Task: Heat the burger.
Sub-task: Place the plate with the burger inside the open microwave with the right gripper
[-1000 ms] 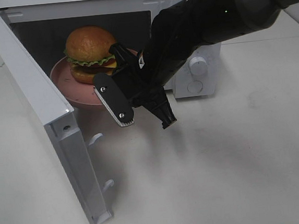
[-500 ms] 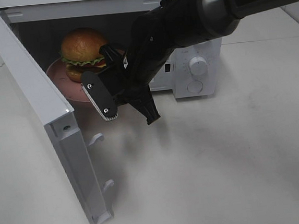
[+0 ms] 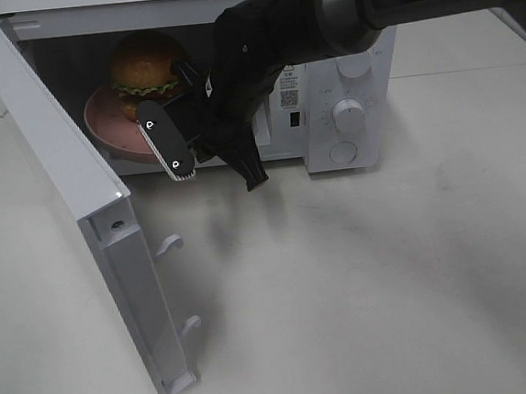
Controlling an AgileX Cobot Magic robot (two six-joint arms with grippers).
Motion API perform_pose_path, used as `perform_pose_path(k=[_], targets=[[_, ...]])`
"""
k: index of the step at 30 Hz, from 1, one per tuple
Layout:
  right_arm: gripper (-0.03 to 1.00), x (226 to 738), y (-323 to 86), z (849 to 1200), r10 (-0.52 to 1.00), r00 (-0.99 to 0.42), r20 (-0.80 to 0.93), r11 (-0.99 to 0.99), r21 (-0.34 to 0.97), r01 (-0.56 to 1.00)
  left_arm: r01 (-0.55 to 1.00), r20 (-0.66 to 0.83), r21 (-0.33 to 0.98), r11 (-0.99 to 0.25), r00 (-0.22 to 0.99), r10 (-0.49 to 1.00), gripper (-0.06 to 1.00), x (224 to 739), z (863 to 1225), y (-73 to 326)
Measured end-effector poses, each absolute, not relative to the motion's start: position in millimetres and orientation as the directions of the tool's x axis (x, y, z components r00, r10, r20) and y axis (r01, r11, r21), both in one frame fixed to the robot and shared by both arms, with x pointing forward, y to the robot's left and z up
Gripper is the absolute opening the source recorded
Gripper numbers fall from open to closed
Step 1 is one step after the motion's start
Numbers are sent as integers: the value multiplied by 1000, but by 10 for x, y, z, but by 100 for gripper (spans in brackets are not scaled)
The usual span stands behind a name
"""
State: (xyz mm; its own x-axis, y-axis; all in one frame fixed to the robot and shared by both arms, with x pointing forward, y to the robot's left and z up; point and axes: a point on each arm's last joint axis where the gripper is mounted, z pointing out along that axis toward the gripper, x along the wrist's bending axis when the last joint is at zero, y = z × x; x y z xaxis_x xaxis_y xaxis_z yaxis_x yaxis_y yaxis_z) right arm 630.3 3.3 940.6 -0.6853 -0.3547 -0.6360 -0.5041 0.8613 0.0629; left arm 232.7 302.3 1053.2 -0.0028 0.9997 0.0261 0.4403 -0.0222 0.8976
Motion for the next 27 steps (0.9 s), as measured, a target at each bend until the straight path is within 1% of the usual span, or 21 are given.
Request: perform_pose_path(k=[12,21,27], targets=[[6,6550,154,9362,-321,-673,-666,880,54,-472,439,26,898,-22,-3,1000,99,2327,10533,3023],[6,6692,145,9356,-283,-673,-684,893,68,-444,439,26,898,-22,-3,1000,99,2328,10534,3023],[7,6733,148,9262,-285,-677,-678,895,65,-441,439,26,898,-22,-3,1000,99,2328,10534,3023]])
